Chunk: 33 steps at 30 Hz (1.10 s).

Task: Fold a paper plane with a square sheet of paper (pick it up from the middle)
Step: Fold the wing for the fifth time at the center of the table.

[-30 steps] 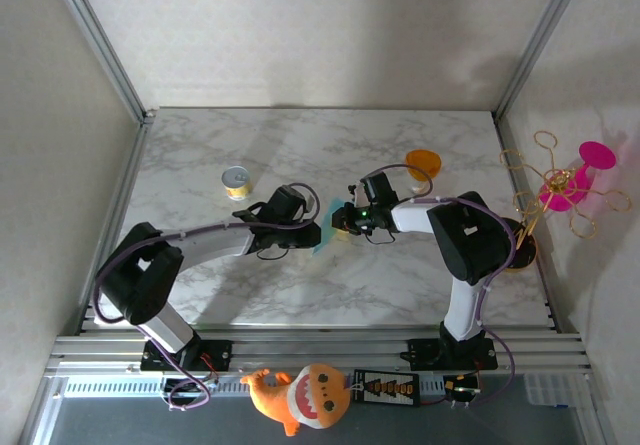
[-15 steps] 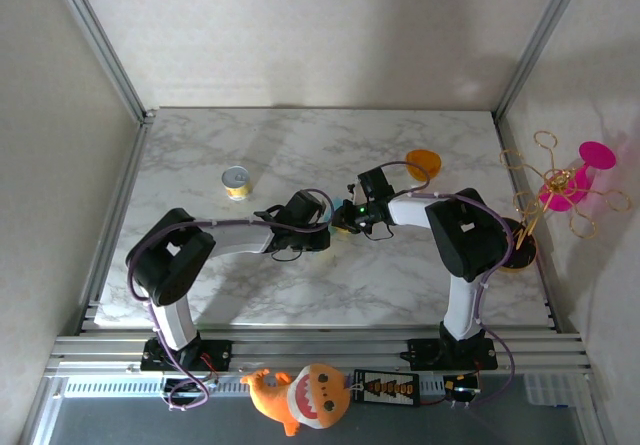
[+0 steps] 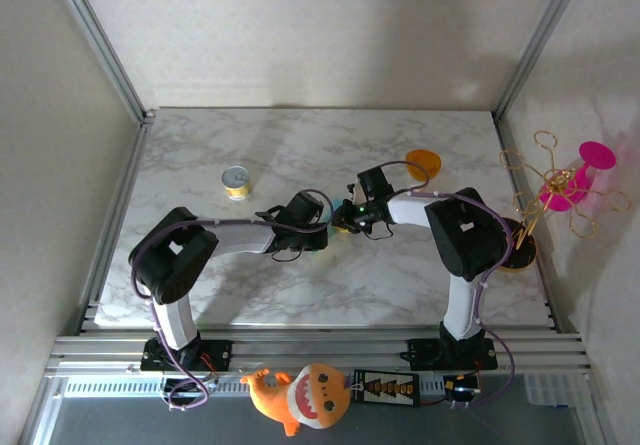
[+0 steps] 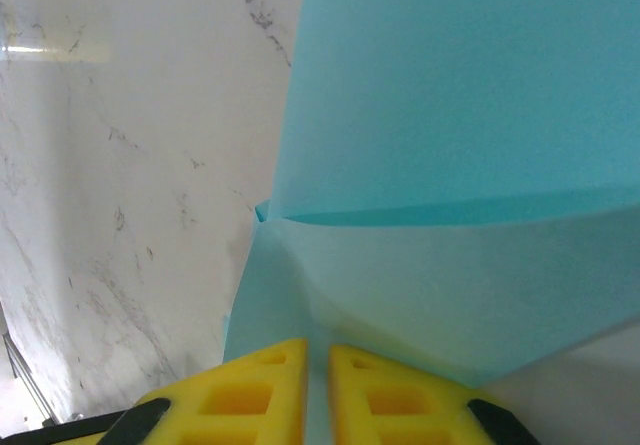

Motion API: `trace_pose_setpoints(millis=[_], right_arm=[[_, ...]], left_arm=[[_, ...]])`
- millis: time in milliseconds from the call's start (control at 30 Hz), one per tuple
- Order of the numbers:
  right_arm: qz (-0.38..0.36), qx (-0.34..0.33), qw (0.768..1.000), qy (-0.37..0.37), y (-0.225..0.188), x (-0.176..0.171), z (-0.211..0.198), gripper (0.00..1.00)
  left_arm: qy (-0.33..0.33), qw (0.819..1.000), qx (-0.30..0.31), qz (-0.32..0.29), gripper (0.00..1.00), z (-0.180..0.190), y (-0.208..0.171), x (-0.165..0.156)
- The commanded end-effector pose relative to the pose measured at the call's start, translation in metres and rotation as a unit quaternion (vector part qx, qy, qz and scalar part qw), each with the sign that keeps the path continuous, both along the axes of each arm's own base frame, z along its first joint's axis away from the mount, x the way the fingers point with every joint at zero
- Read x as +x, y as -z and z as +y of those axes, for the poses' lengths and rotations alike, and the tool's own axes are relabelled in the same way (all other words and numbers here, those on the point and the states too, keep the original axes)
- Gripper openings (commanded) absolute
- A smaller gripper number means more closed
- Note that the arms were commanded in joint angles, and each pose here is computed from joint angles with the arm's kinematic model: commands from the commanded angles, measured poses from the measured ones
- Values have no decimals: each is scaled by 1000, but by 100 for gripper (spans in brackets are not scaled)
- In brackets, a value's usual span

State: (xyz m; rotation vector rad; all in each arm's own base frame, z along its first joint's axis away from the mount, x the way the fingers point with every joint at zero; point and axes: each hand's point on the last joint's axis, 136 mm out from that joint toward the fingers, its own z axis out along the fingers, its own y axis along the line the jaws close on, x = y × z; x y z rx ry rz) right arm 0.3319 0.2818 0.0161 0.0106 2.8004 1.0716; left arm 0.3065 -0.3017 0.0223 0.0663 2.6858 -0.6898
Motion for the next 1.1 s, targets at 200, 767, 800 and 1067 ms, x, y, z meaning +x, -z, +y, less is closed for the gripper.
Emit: trace_pose_setpoints(millis=[200,767,800,1067], right_arm=[[-3,-36,999,7,17,1,-3,16],[-33,23,999,19,-29,-7,10,11],[-30,23,999,16,-27,-7,13,11],[-9,21,1000,10,-11,-6,24,9]], left_arm=[[-28,999,30,13,0,17,20,-2],[-32,999,12,18,0,16,19,-6],[-31,999,11,18,0,16,18,-6],[-34,999,2,16,0,16,16,-6]])
